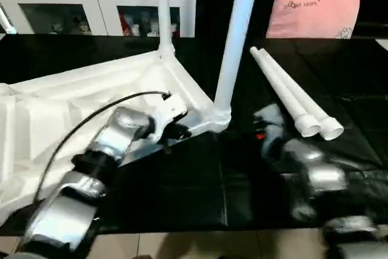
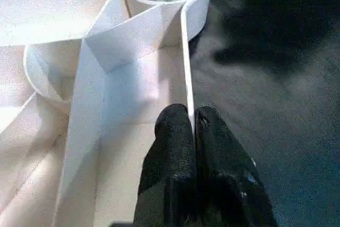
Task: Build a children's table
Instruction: Rotate leg to tighten
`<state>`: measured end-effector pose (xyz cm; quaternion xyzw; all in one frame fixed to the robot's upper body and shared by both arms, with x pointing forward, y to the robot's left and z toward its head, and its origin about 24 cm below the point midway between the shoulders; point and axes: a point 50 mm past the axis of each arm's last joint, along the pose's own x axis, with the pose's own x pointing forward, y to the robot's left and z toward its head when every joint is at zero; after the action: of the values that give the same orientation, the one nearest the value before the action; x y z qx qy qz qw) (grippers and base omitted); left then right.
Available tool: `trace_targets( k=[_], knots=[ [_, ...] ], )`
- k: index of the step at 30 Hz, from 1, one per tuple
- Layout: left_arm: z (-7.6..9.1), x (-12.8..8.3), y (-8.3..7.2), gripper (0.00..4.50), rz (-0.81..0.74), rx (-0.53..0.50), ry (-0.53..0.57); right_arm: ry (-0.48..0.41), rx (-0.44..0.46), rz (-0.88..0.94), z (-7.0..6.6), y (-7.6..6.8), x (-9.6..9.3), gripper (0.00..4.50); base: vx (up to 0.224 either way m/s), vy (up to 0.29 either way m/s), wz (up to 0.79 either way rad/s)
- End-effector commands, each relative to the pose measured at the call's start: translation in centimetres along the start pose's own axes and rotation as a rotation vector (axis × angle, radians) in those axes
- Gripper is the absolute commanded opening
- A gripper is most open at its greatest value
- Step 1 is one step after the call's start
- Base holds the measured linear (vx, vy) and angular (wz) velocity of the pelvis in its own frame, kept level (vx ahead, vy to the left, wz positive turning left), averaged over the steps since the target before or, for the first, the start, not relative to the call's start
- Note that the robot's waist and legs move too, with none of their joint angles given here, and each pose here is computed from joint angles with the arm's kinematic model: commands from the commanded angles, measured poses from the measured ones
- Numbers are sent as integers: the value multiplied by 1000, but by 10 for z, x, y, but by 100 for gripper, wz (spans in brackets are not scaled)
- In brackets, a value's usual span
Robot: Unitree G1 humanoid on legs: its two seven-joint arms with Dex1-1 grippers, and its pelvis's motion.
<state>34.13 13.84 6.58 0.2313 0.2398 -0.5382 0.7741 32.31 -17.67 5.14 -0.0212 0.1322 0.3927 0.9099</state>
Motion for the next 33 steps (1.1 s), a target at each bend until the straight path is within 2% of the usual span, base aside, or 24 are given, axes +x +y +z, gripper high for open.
trace_targets(
  k=[1, 7, 8, 11, 15, 21, 33],
  knots=[
    [-2, -1, -10, 0, -136, 96, 27, 6, -72, 145, 7, 9, -2, 446, 0, 0, 0],
    [-7, -10, -13, 0, -241, 154, 52, 57, -136, 323, 12, 17, -7, 446, 0, 0, 0],
    [-6, -12, -14, 0, -276, 168, 48, 84, -153, 409, 13, 23, -6, 446, 0, 0, 0],
    [-4, -13, -16, 0, -332, 188, 37, 129, -199, 508, 11, 31, -3, 446, 0, 0, 0],
    [-1, -14, -18, 0, -384, 218, 34, 161, -236, 558, 10, 35, 4, 446, 0, 0, 0],
    [0, -12, -23, 0, -441, 261, 52, 159, -217, 609, 12, 37, 11, 446, 0, 0, 0],
    [-2, -10, -25, 0, -451, 272, 56, 178, -204, 668, 8, 38, 7, 334, 0, 0, 0]
  ],
)
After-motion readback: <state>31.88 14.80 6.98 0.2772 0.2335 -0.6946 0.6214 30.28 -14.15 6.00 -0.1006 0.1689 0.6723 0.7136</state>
